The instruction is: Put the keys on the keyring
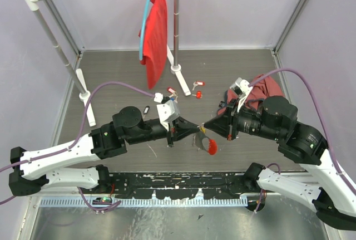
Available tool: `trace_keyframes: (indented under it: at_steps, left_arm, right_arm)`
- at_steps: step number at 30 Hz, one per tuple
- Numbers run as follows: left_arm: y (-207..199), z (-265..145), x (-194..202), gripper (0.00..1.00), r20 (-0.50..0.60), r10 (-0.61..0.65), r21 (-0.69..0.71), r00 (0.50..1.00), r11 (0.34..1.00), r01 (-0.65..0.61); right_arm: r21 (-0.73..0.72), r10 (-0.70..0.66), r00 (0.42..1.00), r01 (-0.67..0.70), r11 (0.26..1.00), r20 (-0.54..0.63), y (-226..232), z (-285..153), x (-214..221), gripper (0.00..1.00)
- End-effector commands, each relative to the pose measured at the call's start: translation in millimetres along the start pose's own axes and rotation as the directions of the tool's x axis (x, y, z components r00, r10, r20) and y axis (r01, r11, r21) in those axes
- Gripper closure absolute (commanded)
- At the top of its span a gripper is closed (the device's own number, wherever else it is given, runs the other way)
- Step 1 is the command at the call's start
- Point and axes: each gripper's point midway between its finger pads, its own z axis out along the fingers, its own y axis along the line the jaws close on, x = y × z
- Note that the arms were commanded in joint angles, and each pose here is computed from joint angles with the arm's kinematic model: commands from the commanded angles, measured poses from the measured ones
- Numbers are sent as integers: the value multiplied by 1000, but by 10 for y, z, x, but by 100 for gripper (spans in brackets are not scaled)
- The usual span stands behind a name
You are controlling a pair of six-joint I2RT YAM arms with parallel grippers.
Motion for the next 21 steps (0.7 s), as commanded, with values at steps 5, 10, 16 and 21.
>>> trace_keyframes:
  at_steps: [5, 10, 16, 21]
  left_arm:
    - [-91, -19, -338, 100, 83, 19, 36, 996, 999, -22]
    - [-101, -3, -330, 100, 78, 20, 43, 997, 999, -23]
    - [-88, -12, -331, 100, 78, 25, 35, 997, 999, -28]
    - [-79, -21, -323, 100, 75, 25, 31, 997, 999, -27]
  right_arm:
    - [18, -30, 999, 29, 999, 11, -15, 26, -105, 99]
    - [14, -30, 999, 30, 999, -23, -21, 70, -57, 99]
    - [36, -37, 997, 40, 999, -72, -79, 92, 23, 99]
    - [34, -45, 994, 49, 998, -103, -86, 100, 64, 99]
